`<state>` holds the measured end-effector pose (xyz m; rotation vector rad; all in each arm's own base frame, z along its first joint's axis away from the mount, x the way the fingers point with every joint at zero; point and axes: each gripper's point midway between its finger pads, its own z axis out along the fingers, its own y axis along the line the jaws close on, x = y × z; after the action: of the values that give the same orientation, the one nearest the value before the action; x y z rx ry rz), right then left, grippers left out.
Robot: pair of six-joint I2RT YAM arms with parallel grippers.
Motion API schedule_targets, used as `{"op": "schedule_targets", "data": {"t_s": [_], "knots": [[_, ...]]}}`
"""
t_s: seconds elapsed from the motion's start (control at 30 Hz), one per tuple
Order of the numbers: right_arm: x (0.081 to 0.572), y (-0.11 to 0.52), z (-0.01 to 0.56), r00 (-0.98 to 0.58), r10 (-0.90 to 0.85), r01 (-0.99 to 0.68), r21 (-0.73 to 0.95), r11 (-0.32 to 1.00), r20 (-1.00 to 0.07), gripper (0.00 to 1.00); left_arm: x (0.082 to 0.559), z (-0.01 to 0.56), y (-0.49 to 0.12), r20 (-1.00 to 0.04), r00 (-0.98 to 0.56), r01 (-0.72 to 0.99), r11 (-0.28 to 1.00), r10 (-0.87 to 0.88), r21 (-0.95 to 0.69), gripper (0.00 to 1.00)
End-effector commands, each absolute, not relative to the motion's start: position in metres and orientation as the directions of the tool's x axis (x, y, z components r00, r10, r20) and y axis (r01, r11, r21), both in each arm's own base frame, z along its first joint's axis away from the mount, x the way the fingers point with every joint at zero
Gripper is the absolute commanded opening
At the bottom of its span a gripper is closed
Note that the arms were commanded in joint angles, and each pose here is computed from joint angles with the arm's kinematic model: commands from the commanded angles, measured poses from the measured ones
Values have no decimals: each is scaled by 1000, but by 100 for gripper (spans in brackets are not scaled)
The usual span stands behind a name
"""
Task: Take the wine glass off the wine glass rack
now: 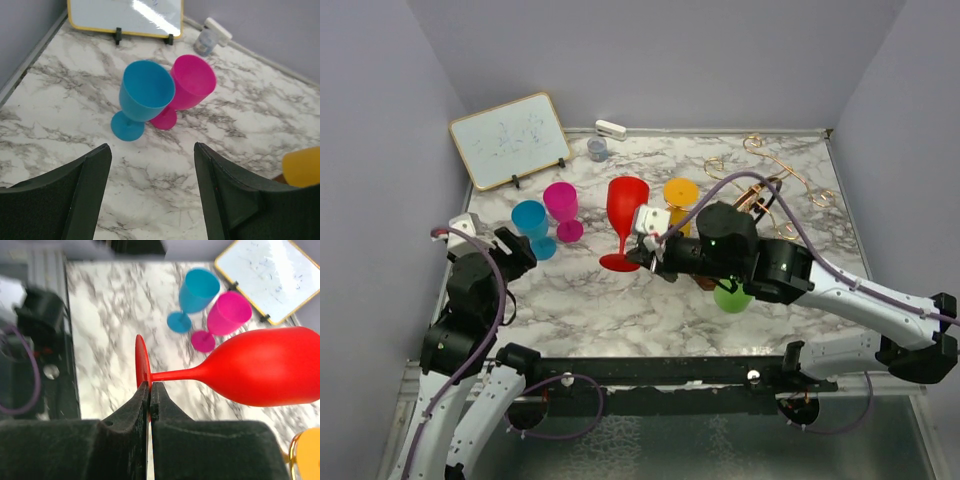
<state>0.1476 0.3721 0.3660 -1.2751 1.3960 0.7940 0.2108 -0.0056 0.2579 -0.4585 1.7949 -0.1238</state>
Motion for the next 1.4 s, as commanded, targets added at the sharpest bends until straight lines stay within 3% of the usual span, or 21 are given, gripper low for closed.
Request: {"op": "schedule_targets", "data": {"t_s": [0.0,0.17,0.37,0.77,1.37], "knots": [[156,357,346,374,-412,-805,-511,301,-831,1,198,302,-28,-872,-209,-120,896,-443,-427,72],[139,357,302,500,-502,-711,-665,226,-706,1,186,331,-58,-845,-295,29,879,-447,-475,76],[120,354,254,670,-602,-489,-868,82,-434,1,175,333,-95,-805,-441,181,839,-396,-512,76],[96,356,199,816,-578,-108,-983,-146,-4,1,156,318,-130,-737,-596,308,757,-317,-575,76],[79,372,175,824,-527,91,-967,-239,208,1,144,279,-142,-671,-694,314,729,-261,-609,75]]}}
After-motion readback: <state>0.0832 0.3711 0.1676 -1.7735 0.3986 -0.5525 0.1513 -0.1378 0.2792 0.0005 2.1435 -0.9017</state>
